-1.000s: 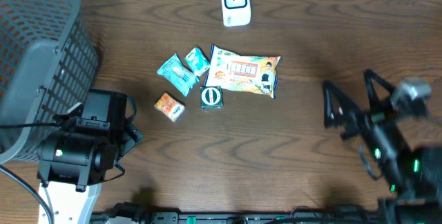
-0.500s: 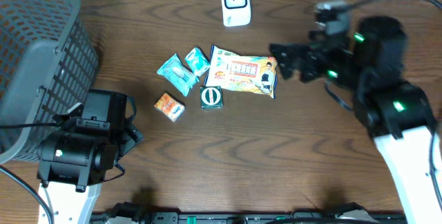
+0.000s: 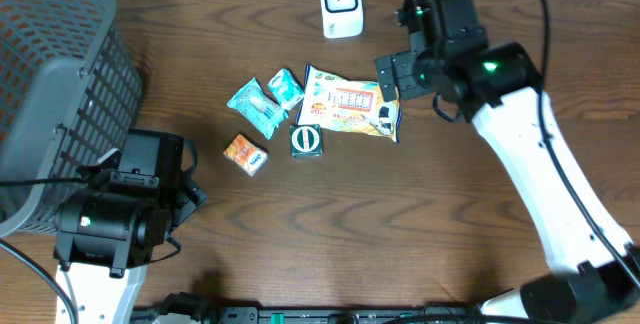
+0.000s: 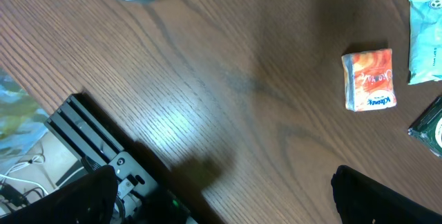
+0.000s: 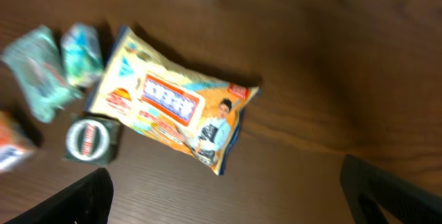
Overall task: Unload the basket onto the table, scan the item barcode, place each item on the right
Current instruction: 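Grasp the large orange wipes pack with the right gripper and lift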
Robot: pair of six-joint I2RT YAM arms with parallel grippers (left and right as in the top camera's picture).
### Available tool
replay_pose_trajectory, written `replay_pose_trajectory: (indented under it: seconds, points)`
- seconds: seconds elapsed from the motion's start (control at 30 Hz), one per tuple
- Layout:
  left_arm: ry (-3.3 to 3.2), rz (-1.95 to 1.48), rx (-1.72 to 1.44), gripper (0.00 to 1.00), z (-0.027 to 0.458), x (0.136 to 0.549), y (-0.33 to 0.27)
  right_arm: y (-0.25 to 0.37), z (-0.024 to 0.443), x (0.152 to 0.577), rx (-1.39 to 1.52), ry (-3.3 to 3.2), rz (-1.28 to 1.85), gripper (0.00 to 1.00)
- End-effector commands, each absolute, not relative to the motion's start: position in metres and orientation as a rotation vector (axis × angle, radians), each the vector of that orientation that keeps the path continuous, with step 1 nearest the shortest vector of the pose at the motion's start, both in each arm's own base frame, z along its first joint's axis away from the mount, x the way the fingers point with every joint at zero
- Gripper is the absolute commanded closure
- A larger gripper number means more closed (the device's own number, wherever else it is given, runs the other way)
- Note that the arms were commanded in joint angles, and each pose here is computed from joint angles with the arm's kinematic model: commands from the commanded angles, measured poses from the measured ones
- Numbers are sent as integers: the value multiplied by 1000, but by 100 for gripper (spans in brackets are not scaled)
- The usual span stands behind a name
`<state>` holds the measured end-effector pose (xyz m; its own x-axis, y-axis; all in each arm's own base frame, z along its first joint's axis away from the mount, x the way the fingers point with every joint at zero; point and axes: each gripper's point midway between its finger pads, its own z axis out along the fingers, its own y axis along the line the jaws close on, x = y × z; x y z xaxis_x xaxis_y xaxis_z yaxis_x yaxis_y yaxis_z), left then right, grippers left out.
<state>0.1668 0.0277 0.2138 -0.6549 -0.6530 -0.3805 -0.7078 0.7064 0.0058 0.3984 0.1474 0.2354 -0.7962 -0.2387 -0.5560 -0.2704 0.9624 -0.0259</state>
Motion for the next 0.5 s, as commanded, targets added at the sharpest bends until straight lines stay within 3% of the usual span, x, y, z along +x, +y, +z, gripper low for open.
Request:
replay_pose_trajectory:
  seconds: [0.0, 0.47]
  points:
    - [2529, 219, -1076, 3, 221, 168, 31, 150, 228, 404, -388, 2542, 46, 1]
    - [2529, 219, -1076, 2, 221, 168, 31, 169, 220, 420, -403, 2509, 141, 1]
